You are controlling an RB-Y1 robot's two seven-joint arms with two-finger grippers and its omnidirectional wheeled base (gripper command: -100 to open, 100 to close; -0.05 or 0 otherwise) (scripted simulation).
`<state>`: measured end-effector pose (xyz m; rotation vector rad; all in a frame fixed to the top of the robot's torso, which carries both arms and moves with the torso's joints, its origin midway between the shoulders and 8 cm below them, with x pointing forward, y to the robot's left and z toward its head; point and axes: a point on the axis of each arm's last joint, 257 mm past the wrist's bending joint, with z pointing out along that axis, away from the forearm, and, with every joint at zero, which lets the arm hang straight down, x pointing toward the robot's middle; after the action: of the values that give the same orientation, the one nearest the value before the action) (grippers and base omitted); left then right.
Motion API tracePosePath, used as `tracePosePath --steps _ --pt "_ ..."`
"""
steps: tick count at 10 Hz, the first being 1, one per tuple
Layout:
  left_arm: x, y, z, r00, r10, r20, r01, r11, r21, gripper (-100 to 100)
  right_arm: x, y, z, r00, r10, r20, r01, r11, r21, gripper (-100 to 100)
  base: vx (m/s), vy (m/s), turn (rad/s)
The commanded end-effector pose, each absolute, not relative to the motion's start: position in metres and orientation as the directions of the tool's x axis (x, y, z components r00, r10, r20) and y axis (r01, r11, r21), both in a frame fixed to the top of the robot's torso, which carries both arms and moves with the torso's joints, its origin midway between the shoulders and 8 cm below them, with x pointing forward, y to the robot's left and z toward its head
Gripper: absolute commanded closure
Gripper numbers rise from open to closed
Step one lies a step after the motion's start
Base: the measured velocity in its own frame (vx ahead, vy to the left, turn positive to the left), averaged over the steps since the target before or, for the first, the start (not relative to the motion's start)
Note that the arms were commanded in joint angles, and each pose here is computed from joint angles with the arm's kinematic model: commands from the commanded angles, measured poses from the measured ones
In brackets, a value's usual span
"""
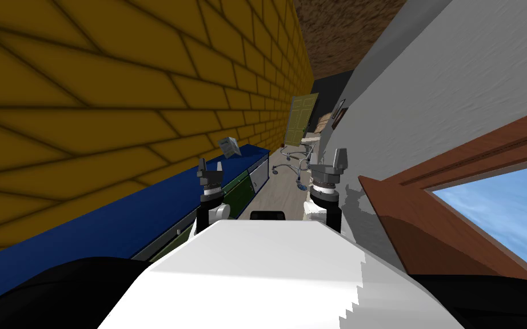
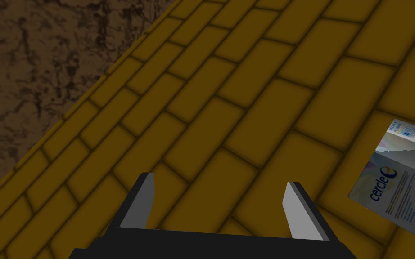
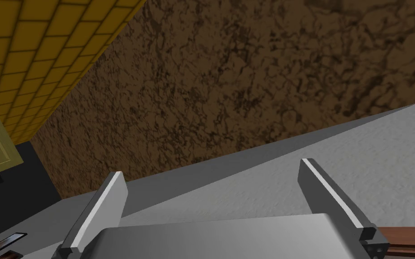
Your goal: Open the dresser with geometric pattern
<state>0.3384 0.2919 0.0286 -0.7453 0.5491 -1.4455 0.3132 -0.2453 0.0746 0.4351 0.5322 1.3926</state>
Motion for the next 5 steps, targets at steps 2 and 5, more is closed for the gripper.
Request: tracePosePath --steps 2,5 --pt "0.3383 0.2919 0.0287 0.071 -0.992 0.102 0.674 -0.028 -0.738 0 0.3132 -0.2453 0.0747 0.095 0.991 -0.096 -0.802 0.133 0.582 0 0.0 0.0 0.0" --pt "0.3383 0.2919 0.0288 0.071 -0.992 0.102 0.674 -0.028 -0.738 0 0.3132 -0.2453 0.0747 0.095 0.991 -0.096 -0.802 0.133 0.582 0 0.0 0.0 0.0"
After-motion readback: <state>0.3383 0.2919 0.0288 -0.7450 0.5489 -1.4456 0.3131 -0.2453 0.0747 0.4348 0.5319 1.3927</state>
